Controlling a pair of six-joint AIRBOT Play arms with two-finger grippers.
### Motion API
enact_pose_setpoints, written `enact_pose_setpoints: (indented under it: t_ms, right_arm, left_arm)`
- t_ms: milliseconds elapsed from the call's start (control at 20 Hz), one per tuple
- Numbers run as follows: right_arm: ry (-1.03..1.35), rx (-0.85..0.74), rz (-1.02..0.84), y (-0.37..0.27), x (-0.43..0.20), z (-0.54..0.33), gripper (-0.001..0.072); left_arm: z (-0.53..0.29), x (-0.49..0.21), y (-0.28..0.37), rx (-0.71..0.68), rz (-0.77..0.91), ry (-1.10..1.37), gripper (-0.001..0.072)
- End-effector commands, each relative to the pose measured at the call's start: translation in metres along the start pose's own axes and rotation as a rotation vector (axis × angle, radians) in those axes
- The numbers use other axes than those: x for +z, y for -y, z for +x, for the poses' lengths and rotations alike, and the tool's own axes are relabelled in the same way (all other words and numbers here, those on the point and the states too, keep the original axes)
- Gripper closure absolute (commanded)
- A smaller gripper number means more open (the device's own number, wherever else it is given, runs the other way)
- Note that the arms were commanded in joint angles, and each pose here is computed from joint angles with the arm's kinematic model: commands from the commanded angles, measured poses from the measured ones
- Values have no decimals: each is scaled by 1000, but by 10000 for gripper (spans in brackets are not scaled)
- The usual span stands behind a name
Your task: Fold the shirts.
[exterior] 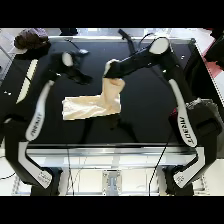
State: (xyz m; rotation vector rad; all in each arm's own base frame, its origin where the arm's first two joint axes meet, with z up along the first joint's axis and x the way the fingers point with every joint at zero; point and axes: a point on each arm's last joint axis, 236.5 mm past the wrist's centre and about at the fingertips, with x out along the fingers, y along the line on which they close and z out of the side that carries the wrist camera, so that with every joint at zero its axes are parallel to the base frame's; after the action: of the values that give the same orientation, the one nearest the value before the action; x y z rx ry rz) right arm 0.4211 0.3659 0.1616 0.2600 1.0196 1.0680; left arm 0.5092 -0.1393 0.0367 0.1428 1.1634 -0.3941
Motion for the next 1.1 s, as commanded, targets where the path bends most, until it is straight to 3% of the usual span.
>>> enact_pose_setpoints:
  t_ms: [0, 300, 350, 450, 600, 800, 1050]
  right_arm:
    - [82, 39, -47, -42, 11, 63, 702]
    - [202, 99, -74, -105, -4, 176, 698]
    - [244, 100, -85, -114, 0, 183, 636]
    - [318, 105, -85, -126, 11, 185, 164]
    - [311, 78, -107, -114, 16, 175, 166]
    - [139, -170, -188, -2, 11, 129, 167]
    - [0, -453, 129, 167, -13, 24, 165]
  left_arm:
    - [-77, -1, -70, 69, -133, 107, 696]
    - [-138, -9, -112, 114, -230, 205, 696]
    - [-138, -10, -114, 116, -233, 205, 696]
    - [-138, -12, -114, 114, -235, 197, 696]
    - [-137, -15, -113, 110, -232, 183, 696]
    - [-136, -18, -112, 107, -231, 170, 696]
    - [-135, -18, -112, 106, -229, 168, 696]
